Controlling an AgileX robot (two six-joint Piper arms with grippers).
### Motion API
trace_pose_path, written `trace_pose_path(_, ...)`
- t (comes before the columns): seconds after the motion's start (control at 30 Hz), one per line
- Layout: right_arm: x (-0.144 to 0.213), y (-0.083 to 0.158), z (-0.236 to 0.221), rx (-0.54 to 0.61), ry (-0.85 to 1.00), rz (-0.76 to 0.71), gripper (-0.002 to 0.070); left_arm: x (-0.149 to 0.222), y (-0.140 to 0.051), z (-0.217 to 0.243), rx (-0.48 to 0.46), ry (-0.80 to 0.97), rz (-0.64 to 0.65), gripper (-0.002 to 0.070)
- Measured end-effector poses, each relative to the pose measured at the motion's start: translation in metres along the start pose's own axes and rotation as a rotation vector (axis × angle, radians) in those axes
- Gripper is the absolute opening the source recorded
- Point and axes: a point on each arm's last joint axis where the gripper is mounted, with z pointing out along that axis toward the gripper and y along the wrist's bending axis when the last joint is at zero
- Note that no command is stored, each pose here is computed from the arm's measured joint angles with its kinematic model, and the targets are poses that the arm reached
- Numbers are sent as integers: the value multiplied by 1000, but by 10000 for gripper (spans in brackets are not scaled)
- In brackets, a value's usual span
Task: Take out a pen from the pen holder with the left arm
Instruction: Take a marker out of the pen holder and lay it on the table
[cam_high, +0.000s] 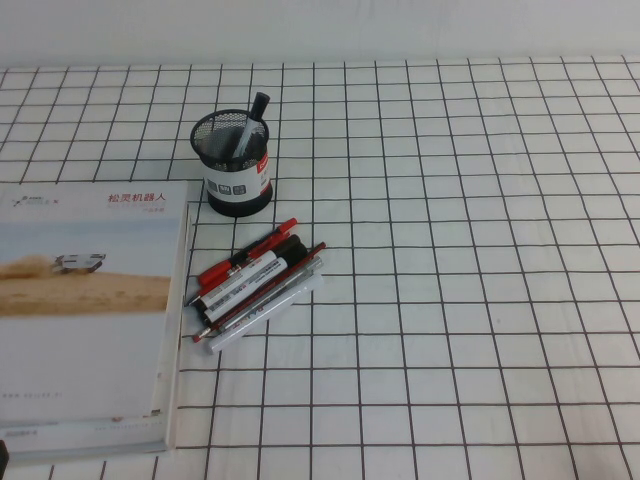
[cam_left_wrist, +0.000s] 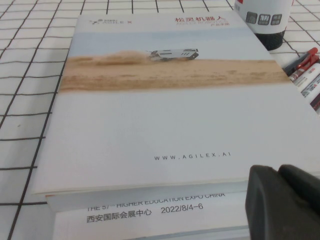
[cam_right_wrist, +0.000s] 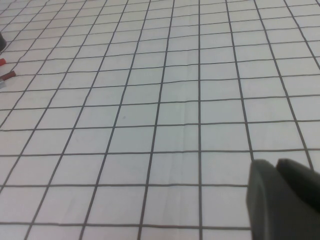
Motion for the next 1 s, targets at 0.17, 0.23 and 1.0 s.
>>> trace_pose_path(0.17, 0, 0, 0, 0, 0, 0, -15, 0, 0, 0, 0, 0, 0, 0)
trace_pose_path(0.23, 0, 0, 0, 0, 0, 0, -15, 0, 0, 0, 0, 0, 0, 0)
trace_pose_path(1.0, 0, 0, 0, 0, 0, 0, -15, 0, 1, 0, -10, -1, 25, 0)
